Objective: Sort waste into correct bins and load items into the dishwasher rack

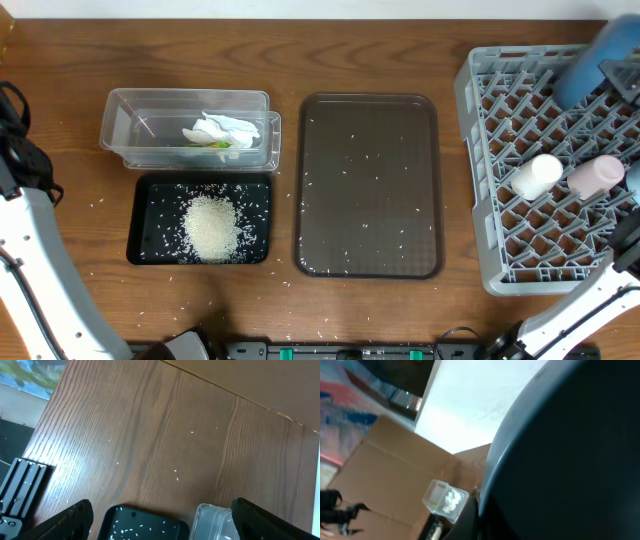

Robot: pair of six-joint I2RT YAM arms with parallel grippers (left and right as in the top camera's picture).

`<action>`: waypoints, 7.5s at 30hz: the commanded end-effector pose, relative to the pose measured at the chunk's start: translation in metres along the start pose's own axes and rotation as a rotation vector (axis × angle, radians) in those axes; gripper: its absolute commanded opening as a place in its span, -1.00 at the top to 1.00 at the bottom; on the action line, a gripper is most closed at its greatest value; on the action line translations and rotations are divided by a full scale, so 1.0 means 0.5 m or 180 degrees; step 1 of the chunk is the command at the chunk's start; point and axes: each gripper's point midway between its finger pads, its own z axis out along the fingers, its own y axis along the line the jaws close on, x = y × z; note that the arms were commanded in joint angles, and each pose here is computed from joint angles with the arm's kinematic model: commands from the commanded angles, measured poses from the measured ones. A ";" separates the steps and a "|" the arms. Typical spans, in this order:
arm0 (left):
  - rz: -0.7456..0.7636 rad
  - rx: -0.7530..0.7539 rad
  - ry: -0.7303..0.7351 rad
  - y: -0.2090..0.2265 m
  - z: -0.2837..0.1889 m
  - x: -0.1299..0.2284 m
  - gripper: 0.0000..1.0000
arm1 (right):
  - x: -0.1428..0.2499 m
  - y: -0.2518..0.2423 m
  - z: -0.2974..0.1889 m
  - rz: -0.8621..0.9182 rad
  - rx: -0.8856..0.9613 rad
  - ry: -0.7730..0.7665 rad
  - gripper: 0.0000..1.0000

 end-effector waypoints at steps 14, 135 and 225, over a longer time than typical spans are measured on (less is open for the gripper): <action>0.0017 -0.0027 -0.0017 0.001 0.002 -0.004 -0.82 | -0.020 -0.070 -0.152 0.0684 0.0659 -0.0361 0.51; 0.0020 -0.0032 -0.0016 0.001 0.003 -0.003 -0.82 | 0.565 0.288 0.029 -0.2713 0.1435 -0.1344 -0.98; 0.0825 -0.0291 0.0735 0.187 -0.031 0.163 -0.82 | 0.567 0.204 -0.009 -0.2864 0.2247 -0.1141 -0.98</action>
